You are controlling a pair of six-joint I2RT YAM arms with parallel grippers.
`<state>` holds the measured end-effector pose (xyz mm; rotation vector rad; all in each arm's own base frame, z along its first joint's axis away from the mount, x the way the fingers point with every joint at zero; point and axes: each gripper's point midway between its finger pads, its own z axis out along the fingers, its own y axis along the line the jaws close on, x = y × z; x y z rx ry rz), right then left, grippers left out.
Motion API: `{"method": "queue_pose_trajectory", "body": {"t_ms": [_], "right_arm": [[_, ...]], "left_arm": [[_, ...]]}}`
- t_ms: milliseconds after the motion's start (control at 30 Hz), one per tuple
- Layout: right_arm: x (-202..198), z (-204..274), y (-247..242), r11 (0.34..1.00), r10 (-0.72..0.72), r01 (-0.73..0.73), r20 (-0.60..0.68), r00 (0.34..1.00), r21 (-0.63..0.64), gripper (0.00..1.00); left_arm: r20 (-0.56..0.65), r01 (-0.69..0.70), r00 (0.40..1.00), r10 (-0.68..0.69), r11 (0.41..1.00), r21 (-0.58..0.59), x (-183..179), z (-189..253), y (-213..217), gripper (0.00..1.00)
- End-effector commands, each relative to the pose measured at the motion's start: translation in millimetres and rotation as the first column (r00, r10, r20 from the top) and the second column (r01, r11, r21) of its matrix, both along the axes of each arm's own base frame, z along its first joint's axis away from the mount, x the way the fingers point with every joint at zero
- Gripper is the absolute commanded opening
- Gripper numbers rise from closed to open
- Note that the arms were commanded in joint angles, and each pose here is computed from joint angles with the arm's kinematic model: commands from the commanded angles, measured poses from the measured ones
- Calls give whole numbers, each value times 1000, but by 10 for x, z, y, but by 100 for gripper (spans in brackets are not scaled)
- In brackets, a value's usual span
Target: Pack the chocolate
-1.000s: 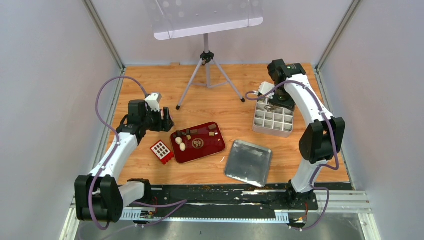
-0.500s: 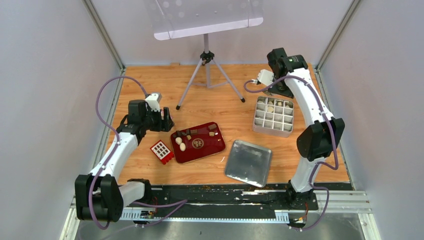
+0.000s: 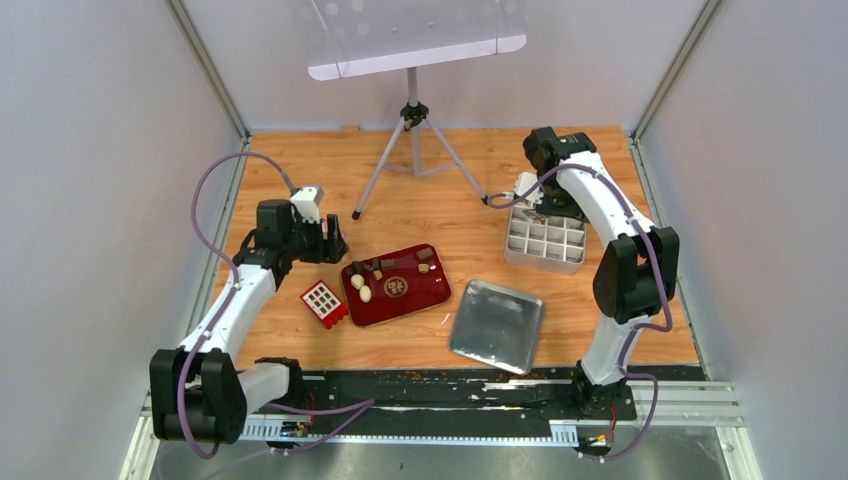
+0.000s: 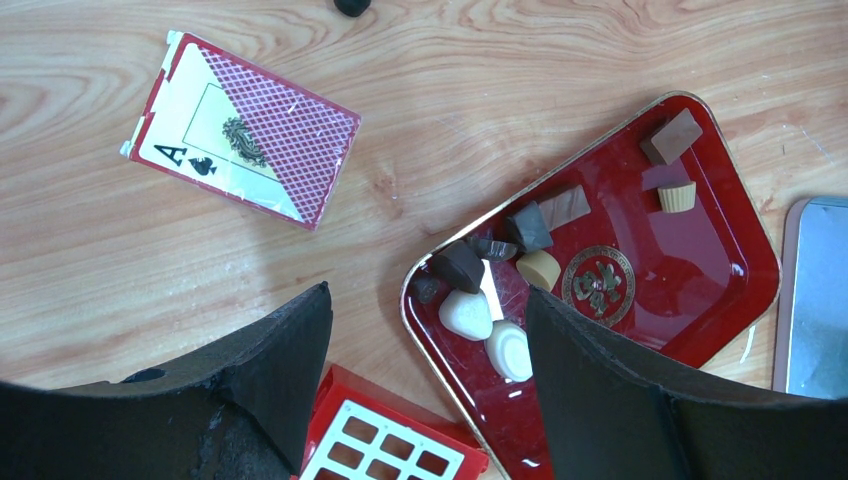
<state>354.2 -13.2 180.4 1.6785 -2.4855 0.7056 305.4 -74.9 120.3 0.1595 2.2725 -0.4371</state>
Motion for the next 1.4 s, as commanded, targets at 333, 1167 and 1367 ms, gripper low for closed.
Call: {"method": "queue_pose_trajectory", "body": {"t_ms": [333,1167,1367], "right_arm": [[266,650,276,993,0,-22,185,983,117,19],[-687,-63,3351,608,724,-695,91,683,384,42],[-670,-248,3574,594,741,-709,83,666,380,44]], "left_arm": [[68,-6,998,6,1000,5,144,217,28,79],[170,-101,980,106,994,-35,-19,578,130,83],[203,-123,970,133,990,-63,-106,683,161,84]]}}
